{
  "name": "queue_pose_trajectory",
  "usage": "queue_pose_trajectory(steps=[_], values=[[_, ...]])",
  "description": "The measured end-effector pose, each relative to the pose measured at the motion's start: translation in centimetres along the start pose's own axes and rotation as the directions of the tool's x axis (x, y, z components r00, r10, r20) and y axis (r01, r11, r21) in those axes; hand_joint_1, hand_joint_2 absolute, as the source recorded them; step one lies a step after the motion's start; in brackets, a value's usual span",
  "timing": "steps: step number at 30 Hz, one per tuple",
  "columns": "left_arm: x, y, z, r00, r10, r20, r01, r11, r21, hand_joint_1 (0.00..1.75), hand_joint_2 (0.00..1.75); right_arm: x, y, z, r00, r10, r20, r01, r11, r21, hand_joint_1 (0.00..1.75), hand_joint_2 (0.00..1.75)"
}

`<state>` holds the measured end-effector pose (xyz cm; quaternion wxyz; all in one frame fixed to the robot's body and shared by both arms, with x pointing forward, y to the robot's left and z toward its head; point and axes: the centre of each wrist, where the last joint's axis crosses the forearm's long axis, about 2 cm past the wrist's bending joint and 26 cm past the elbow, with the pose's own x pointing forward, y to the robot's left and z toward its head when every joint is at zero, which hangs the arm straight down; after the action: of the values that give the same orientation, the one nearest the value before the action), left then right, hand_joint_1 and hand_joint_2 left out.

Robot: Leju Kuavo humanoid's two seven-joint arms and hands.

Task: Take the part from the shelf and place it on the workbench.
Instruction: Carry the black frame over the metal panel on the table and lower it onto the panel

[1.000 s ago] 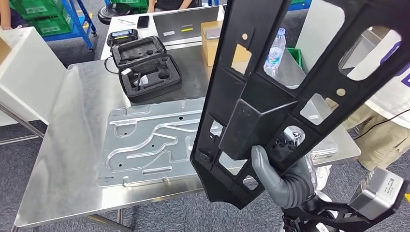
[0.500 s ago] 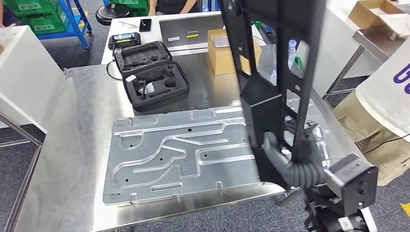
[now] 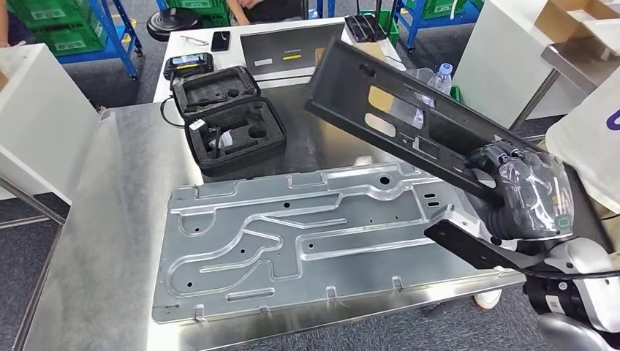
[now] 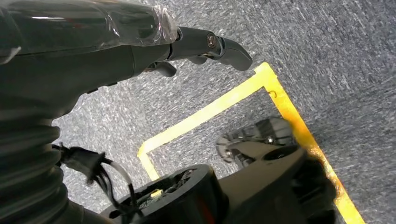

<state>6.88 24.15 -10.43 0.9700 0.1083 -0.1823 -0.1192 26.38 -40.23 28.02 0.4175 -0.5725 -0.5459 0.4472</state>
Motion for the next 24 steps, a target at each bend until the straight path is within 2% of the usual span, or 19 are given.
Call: queue_pose_trajectory(steps=[5,14,24], values=[[0.5,0.1,-0.1,1.0,-0.016,-0.002,0.016,1.0,0.0,0.0,1.75,-2.6,1.4,-0.6,0.991,0.123,-0.05,-0.118,0.989,0.093,1.75,1.75],[1.0,-0.1,-0.1,0.998,-0.056,0.005,0.056,0.998,-0.007,0.0,1.75,-6.9,2.8,-2.1,0.977,0.169,-0.13,-0.151,0.979,0.139,1.75,1.75],[2.4,-0.2,-0.3,0.993,-0.113,0.036,0.113,0.993,-0.024,0.0,1.75,-6.4,3.2,-5.7,0.979,0.16,-0.127,-0.143,0.981,0.134,1.75,1.75]])
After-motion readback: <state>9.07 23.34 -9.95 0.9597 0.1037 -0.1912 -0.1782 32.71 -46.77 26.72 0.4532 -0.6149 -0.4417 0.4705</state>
